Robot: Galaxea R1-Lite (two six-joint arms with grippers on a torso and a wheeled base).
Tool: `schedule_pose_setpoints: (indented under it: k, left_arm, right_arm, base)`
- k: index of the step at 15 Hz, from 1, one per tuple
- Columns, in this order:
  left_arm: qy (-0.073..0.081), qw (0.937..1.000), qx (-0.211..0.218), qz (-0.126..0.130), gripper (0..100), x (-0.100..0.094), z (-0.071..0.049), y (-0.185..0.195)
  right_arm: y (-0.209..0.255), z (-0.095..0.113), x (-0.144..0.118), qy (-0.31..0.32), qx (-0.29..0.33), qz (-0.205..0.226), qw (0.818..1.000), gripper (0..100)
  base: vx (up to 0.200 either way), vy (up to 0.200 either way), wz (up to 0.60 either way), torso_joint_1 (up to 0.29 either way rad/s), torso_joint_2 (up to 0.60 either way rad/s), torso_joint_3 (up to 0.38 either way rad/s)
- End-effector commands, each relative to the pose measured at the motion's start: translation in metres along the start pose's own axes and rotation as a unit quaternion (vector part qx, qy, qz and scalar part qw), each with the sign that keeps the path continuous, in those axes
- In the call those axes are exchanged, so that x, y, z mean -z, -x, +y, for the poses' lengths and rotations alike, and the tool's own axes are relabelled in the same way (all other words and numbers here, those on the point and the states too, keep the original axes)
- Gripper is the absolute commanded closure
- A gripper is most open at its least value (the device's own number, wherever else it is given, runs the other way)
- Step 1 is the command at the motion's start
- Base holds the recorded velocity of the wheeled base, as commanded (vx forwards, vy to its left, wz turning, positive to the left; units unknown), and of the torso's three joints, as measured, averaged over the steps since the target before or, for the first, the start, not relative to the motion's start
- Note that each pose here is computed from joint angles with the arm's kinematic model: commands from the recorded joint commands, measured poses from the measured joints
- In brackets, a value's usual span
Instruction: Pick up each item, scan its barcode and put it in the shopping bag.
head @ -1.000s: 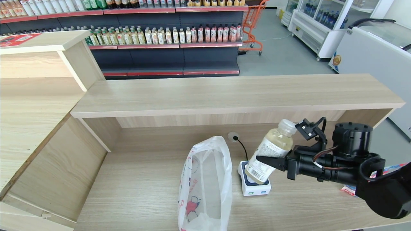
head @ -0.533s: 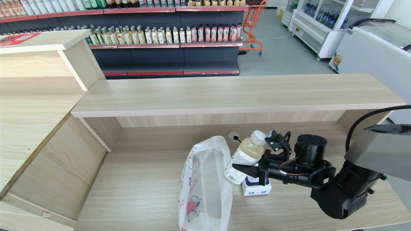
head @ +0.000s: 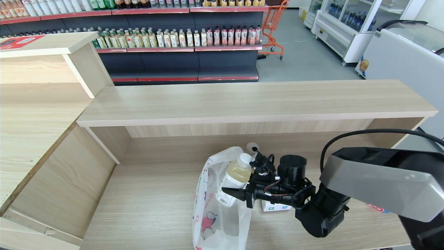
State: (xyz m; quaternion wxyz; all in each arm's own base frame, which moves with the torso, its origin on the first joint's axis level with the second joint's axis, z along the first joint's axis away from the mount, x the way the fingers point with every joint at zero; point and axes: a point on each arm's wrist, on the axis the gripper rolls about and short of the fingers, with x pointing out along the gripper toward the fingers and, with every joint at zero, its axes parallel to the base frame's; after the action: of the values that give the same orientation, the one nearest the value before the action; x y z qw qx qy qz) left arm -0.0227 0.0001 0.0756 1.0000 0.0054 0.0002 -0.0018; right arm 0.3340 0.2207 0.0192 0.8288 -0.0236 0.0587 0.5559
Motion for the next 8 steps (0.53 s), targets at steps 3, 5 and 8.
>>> schedule_pose_setpoints:
  k: [3, 5, 8]
  left_arm:
    - [0.0, 1.0, 0.0, 0.0, 0, 0.0, 0.0, 0.0]
    - [0.0, 1.0, -0.001, 0.0, 0, 0.0, 0.0, 0.0]
    - [0.0, 1.0, -0.001, 0.0, 0, 0.0, 0.0, 0.0]
  right_arm:
    - [-0.045, 0.001, 0.027, 0.035, -0.003, 0.012, 0.999, 100]
    - [-0.047, 0.0, 0.038, 0.071, -0.005, 0.03, 0.997, 100]
    - [-0.051, -0.003, 0.049, 0.099, -0.006, 0.036, 0.994, 100]
  base:
    - [0.0, 0.0, 0.0, 0.0, 0.0, 0.0]
    - [0.0, 0.0, 0.0, 0.0, 0.0, 0.0]
    - [0.0, 0.0, 0.0, 0.0, 0.0, 0.0]
